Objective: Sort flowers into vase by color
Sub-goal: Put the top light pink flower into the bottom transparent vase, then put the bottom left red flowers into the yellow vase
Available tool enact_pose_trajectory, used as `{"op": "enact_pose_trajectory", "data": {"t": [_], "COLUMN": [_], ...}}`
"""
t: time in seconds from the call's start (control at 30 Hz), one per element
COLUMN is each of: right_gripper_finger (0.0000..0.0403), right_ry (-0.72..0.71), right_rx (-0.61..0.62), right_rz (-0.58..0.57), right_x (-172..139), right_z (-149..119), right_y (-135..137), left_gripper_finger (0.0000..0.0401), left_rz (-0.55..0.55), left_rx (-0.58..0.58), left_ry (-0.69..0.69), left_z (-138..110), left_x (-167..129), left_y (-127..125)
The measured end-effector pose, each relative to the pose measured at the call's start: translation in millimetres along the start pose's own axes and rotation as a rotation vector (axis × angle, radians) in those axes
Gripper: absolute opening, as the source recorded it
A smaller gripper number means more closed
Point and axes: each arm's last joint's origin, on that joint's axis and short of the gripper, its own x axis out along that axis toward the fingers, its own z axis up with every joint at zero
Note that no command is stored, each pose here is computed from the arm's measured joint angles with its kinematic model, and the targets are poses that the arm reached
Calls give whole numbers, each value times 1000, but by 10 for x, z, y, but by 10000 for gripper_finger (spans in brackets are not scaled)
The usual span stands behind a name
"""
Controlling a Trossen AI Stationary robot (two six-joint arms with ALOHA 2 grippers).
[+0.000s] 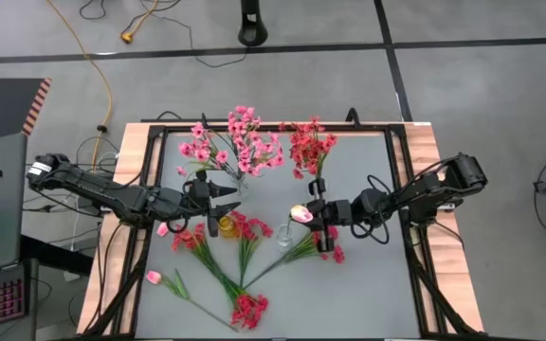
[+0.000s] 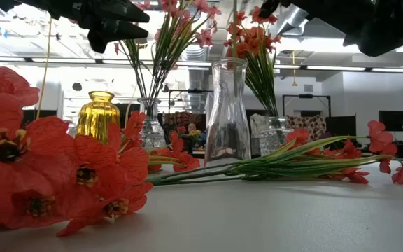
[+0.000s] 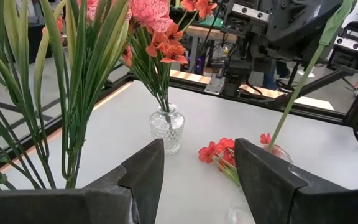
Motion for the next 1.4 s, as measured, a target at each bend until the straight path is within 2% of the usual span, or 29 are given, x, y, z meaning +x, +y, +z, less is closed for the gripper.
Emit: {"op": "enact_pose_trajectory", "data": {"t": [0.27, 0.57, 0.8, 1.1, 1.27, 1.4], "right_gripper_finger": [73, 158, 208, 219, 219, 219], "right_ry": [55, 104, 310, 469, 535, 576], "right_rx": [-3, -7, -28, -45, -52, -56], "right_rz": [-101, -111, -110, -80, -67, -58], "right_x": [-2, -7, -66, -246, -381, -475], "right_z": [-39, -67, 5, 314, 476, 562], "right_y": [-25, -24, -44, -106, -139, -156], "left_gripper_finger": [183, 183, 183, 183, 183, 183], "left_rz": [0, -20, -106, -127, -131, -206], "left_rx": [-1, -11, -56, -77, -205, -299], "left_ry": [0, 5, 60, 214, 323, 421], "left_z": [0, -1, 40, 340, 421, 366], "left_x": [0, 0, -5, -112, -228, -298], "left_y": [0, -6, -44, -190, -262, -354]}}
